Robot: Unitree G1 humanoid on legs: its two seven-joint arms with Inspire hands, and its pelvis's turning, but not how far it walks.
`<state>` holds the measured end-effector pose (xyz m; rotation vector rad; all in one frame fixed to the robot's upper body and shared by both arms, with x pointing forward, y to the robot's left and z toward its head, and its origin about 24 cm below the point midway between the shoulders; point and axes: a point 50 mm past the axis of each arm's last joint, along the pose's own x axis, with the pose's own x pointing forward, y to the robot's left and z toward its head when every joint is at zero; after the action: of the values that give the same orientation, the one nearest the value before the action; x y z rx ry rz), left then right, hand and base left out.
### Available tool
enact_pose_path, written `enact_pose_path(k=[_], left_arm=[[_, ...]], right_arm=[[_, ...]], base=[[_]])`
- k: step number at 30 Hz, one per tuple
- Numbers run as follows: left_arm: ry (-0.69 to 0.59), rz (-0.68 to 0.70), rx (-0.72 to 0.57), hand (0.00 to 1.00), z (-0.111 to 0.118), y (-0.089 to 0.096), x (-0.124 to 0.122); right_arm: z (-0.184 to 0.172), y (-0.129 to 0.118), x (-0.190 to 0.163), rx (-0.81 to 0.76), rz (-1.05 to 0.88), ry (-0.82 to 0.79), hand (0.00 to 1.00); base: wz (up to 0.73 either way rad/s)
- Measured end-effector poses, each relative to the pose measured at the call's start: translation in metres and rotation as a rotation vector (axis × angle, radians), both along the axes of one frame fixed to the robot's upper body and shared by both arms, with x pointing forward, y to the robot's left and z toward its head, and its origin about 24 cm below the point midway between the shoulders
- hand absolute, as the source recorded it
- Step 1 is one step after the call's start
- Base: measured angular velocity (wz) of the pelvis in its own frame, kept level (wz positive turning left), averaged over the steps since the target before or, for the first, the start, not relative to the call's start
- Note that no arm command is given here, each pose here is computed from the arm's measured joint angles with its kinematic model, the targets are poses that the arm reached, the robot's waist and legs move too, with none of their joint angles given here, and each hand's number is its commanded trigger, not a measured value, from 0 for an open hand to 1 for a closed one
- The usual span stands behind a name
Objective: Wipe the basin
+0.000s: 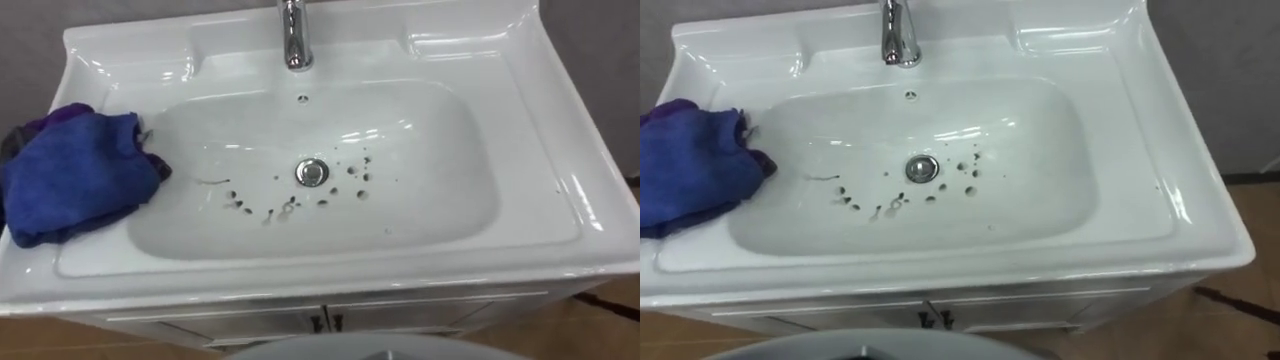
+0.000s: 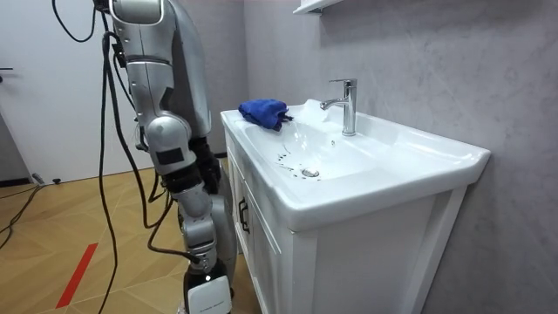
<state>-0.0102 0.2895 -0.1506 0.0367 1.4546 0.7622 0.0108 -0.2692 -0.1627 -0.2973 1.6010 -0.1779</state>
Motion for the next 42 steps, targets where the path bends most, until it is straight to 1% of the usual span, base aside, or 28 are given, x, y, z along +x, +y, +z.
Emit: enact_pose_path(k=[1,2,4,5,7,8,10,11,13,14,16,17,19,20,21,22,23,25,26,28,30,32,35,37,38,40,41,42], left_arm=[[-0.028,0.050,0.088,0.00,0.008,0.016,0.004],[-0.039,0.063,0.135,0.00,0.012,0.024,0.006],[-0.099,0.104,0.327,0.00,0.033,0.056,0.016],[-0.120,0.125,0.375,0.00,0.039,0.062,0.018],[-0.197,0.226,0.528,0.00,0.059,0.083,0.024],[-0.218,0.257,0.560,0.00,0.063,0.086,0.025],[-0.288,0.327,0.662,0.00,0.079,0.095,0.034],[-0.309,0.347,0.686,0.00,0.083,0.097,0.036],[-0.417,0.420,0.795,0.00,0.105,0.105,0.050],[-0.446,0.433,0.822,0.00,0.110,0.107,0.054],[-0.557,0.489,0.915,0.00,0.132,0.113,0.072],[-0.582,0.496,0.937,0.00,0.137,0.115,0.076],[-0.689,0.521,1.015,0.00,0.160,0.117,0.091],[-0.718,0.528,1.032,0.00,0.165,0.117,0.095],[-0.772,0.535,1.063,0.00,0.177,0.118,0.102],[-0.821,0.537,1.092,0.00,0.188,0.120,0.107],[-0.839,0.534,1.105,0.00,0.192,0.121,0.109],[-0.911,0.518,1.147,0.00,0.211,0.125,0.117],[-0.943,0.513,1.158,0.00,0.218,0.124,0.120],[-1.093,0.466,1.222,0.00,0.248,0.117,0.130],[-1.157,0.434,1.263,0.00,0.262,0.114,0.134],[-1.192,0.428,1.270,0.00,0.268,0.113,0.137],[-1.246,0.376,1.251,0.00,0.275,0.105,0.145],[-1.255,0.284,1.288,0.00,0.280,0.099,0.149],[-1.258,0.258,1.303,0.00,0.282,0.097,0.149],[-1.258,0.128,1.361,0.00,0.290,0.089,0.153],[-1.253,0.093,1.375,0.00,0.291,0.086,0.154],[-1.242,0.007,1.399,0.00,0.292,0.080,0.158]], right_arm=[[0.002,-0.006,0.001,-0.024,-0.014,-0.013,0.00],[0.003,-0.010,0.002,-0.038,-0.022,-0.019,0.00],[0.007,-0.020,0.007,-0.084,-0.033,-0.056,0.00],[0.008,-0.021,0.008,-0.092,-0.045,-0.067,0.00],[0.009,-0.025,0.009,-0.114,-0.096,-0.105,0.00],[0.010,-0.026,0.009,-0.118,-0.106,-0.112,0.00],[0.010,-0.026,0.009,-0.130,-0.126,-0.131,0.00],[0.010,-0.026,0.010,-0.129,-0.130,-0.134,0.00],[0.010,-0.026,0.012,-0.131,-0.127,-0.151,0.00],[0.010,-0.027,0.013,-0.133,-0.125,-0.158,0.00],[0.011,-0.027,0.017,-0.135,-0.119,-0.173,0.00],[0.011,-0.026,0.017,-0.135,-0.119,-0.179,0.00],[0.010,-0.026,0.017,-0.134,-0.119,-0.193,0.00],[0.010,-0.026,0.016,-0.135,-0.115,-0.193,0.00],[0.010,-0.025,0.014,-0.135,-0.109,-0.196,0.00],[0.010,-0.025,0.011,-0.136,-0.106,-0.192,0.00],[0.010,-0.025,0.011,-0.136,-0.104,-0.190,0.00],[0.010,-0.025,0.007,-0.137,-0.081,-0.181,0.00],[0.010,-0.024,0.005,-0.136,-0.077,-0.176,0.00],[0.009,-0.022,0.002,-0.129,-0.058,-0.164,0.00],[0.009,-0.021,0.002,-0.123,-0.039,-0.161,0.00],[0.008,-0.020,0.003,-0.110,-0.027,-0.163,0.00],[0.007,-0.017,0.002,-0.085,-0.023,-0.162,0.00],[0.006,-0.014,0.002,-0.072,-0.012,-0.158,0.00],[0.006,-0.014,0.003,-0.066,-0.011,-0.158,0.00],[0.005,-0.013,0.002,-0.055,0.000,-0.149,0.00],[0.005,-0.013,0.000,-0.052,0.000,-0.144,0.00],[0.005,-0.013,-0.002,-0.045,0.000,-0.139,0.00]], base=[[0.00],[0.05],[0.06],[0.06],[0.08],[0.05],[0.00],[0.04],[0.06],[0.00],[-0.05],[-0.04],[0.00],[0.00],[0.00],[-0.04],[-0.06],[0.00],[0.07],[0.03],[0.00],[0.06],[0.02],[0.00],[0.00],[0.02],[0.00],[0.00]])
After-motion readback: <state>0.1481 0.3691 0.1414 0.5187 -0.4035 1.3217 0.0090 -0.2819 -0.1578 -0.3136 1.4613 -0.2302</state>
